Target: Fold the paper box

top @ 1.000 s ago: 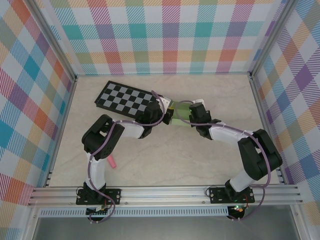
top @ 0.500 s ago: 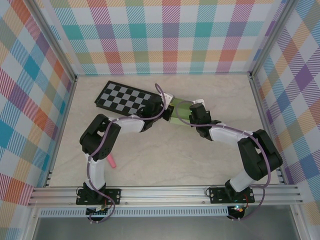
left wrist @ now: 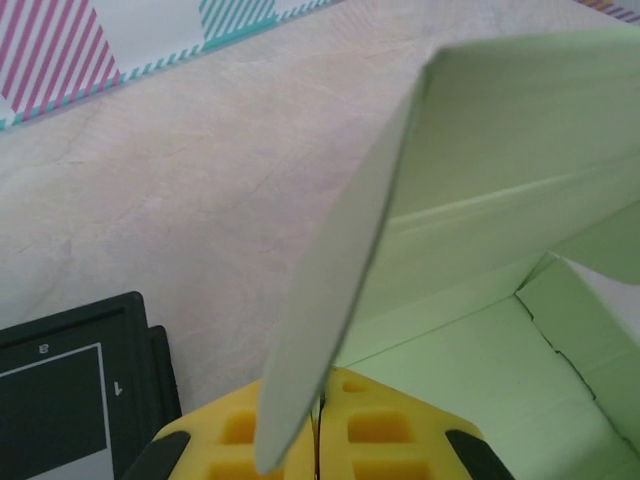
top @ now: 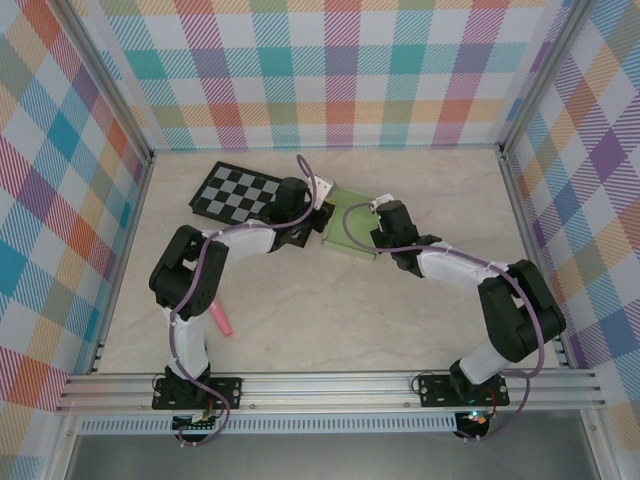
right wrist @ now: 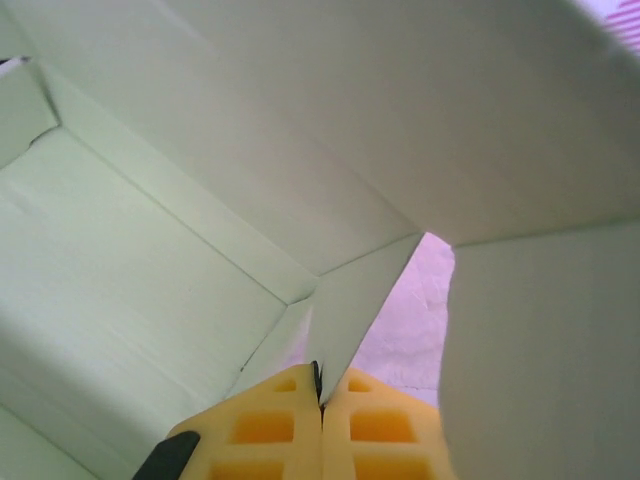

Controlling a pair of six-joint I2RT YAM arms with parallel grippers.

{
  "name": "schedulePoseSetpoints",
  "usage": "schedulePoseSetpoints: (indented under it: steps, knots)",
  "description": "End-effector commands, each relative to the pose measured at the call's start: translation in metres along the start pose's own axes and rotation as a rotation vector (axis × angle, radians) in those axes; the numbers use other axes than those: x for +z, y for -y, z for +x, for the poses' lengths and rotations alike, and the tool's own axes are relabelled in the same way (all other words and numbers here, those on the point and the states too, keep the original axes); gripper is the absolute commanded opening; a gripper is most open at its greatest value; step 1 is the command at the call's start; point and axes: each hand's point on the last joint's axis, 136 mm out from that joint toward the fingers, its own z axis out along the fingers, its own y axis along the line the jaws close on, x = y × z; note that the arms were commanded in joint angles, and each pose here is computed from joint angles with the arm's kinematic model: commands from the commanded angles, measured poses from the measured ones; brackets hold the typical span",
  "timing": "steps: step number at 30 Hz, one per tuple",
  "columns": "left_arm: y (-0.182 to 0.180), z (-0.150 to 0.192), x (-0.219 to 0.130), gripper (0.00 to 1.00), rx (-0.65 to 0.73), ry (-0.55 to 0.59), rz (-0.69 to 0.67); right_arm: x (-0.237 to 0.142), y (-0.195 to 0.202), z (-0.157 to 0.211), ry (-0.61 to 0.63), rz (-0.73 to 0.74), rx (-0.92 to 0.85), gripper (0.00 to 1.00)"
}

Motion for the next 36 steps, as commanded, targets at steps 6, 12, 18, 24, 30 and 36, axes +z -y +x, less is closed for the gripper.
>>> schedulePoseSetpoints:
  steps: [6, 12, 18, 24, 30, 36]
  knots:
    - [0.034, -0.019, -0.001, 0.05, -0.223, 0.097, 0.109, 0.004, -0.025, -0.022, 0.053, -0.106, -0.011, 0.0]
    - [0.04, -0.001, 0.002, 0.05, -0.27, 0.1, 0.101, 0.009, -0.026, -0.016, 0.037, -0.098, -0.009, 0.0]
    - [0.045, 0.023, 0.005, 0.05, -0.234, 0.074, 0.083, 0.009, -0.023, -0.011, 0.018, -0.048, 0.052, 0.0]
    - [0.055, 0.042, 0.001, 0.06, -0.215, 0.083, 0.077, 0.011, -0.025, 0.013, -0.023, 0.013, 0.157, 0.0]
    - [0.066, 0.053, 0.001, 0.06, -0.195, 0.066, 0.088, 0.006, -0.019, 0.016, -0.007, 0.042, 0.176, 0.0]
    - [0.073, 0.069, 0.001, 0.07, -0.229, 0.052, 0.065, 0.004, -0.019, 0.023, -0.003, 0.038, 0.179, 0.01]
